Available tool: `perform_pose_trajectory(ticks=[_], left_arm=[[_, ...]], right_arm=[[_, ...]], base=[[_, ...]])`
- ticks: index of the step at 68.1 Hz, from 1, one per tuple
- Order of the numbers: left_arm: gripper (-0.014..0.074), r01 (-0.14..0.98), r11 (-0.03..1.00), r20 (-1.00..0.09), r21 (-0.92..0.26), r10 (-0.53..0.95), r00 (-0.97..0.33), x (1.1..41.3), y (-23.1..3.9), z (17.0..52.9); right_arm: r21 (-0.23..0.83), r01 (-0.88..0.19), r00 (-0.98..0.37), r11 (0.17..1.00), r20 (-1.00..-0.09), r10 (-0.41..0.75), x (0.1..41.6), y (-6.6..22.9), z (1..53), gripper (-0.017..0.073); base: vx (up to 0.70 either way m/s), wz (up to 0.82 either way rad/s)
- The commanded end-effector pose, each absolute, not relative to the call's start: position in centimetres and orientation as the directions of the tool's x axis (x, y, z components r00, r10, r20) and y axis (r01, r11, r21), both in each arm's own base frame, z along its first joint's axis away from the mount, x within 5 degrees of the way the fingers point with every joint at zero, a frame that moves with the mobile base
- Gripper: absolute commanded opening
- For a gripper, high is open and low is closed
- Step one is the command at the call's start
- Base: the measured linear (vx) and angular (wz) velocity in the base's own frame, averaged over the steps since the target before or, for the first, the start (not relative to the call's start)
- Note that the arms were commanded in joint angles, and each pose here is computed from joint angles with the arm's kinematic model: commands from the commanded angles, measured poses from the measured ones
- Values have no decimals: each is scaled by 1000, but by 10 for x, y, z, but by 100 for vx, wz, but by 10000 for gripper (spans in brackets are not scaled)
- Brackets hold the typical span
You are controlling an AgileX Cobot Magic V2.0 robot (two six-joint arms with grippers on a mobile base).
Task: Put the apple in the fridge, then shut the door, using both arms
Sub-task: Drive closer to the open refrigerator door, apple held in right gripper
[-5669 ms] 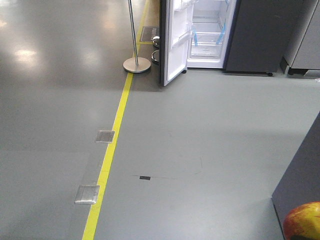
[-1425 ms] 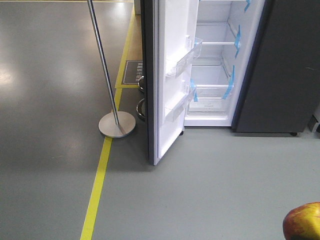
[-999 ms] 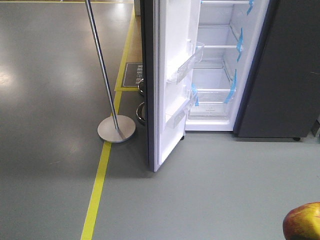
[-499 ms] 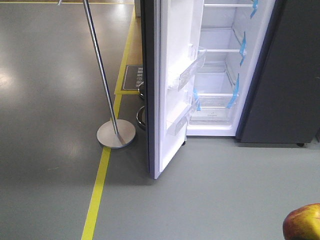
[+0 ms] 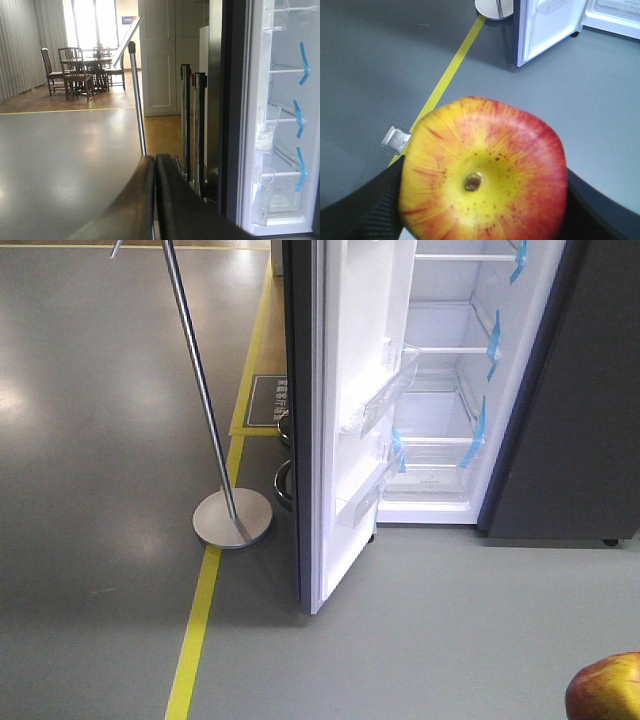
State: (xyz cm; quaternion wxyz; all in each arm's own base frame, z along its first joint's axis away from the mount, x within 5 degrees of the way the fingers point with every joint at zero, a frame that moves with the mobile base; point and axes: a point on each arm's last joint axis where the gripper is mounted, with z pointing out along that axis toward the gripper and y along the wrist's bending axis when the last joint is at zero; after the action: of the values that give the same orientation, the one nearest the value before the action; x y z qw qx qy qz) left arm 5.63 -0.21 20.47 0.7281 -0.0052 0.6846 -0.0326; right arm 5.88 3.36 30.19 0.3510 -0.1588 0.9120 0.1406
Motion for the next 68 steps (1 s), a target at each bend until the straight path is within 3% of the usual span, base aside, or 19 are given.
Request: perform_pose_trajectory(ticks=[1, 68], left_arm=[[-6, 48, 997, -984, -63, -70, 165, 54, -2, 218], [-6, 48, 997, -984, -63, -70, 165, 54, -2, 218]], right_arm=[[142, -391, -660, 910, -732, -169, 63, 35, 312, 160], [142, -391, -660, 910, -732, -169, 63, 35, 312, 160]], base=[[12, 1], [13, 2]])
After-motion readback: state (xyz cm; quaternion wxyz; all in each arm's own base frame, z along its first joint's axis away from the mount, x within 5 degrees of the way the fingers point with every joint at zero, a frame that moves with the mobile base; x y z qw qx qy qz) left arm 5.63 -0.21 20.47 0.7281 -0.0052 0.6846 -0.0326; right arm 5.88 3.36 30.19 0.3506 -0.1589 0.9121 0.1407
